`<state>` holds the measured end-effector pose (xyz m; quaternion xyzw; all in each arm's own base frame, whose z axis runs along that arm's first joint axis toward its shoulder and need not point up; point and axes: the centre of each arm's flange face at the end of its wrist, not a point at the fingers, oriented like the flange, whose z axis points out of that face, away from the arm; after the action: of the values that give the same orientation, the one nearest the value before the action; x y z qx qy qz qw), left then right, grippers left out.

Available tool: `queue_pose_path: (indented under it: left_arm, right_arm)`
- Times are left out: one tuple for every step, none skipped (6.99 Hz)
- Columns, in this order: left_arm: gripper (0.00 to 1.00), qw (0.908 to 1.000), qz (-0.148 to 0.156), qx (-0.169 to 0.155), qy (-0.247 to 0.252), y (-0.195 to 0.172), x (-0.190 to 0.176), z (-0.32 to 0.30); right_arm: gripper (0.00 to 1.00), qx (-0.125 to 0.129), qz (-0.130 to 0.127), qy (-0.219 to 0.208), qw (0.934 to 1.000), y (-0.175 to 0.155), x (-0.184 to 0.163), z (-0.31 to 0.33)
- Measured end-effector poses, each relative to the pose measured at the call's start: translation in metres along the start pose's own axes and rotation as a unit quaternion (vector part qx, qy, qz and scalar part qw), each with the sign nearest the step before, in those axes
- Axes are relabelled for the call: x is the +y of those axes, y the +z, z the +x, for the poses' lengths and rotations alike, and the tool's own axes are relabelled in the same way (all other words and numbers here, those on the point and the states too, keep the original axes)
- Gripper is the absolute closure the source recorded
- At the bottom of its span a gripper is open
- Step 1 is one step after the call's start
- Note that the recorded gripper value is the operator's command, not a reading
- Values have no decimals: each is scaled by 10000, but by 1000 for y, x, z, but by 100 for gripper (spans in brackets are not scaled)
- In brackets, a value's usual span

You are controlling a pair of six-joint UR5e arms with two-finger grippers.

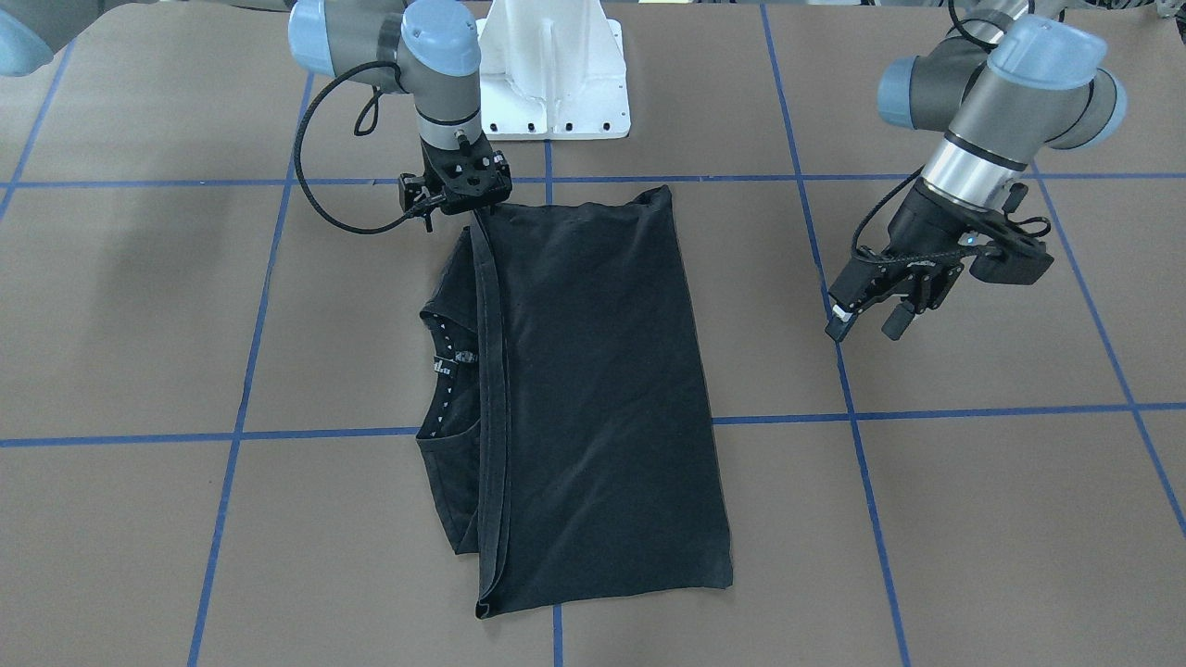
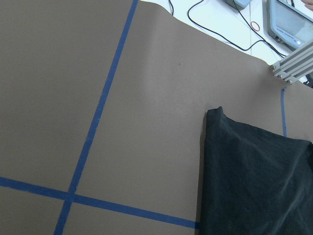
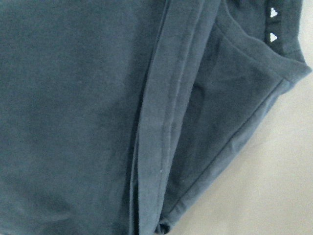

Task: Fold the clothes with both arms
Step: 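Press the right gripper along the folded edge, moving away from the robot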

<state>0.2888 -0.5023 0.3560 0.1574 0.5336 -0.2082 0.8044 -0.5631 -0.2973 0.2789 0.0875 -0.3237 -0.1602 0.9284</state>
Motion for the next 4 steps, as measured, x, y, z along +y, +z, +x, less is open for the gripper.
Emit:
queue_pose_path:
  left_arm:
    - [0, 10000, 0, 0, -6, 0, 0, 0]
    - [0, 10000, 0, 0, -13, 0, 0, 0]
    - [0, 10000, -2, -8, -22, 1, 0, -1]
    - [0, 10000, -3, -19, -30, 2, 0, -2]
  right_arm:
    - [0, 52, -19, 30, 10000, 5, -3, 4]
    - [0, 102, -26, 78, 9999, 7, -7, 9]
    - [0, 144, -9, 148, 9998, 8, -16, 18]
    - [0, 148, 0, 237, 9996, 4, -27, 31]
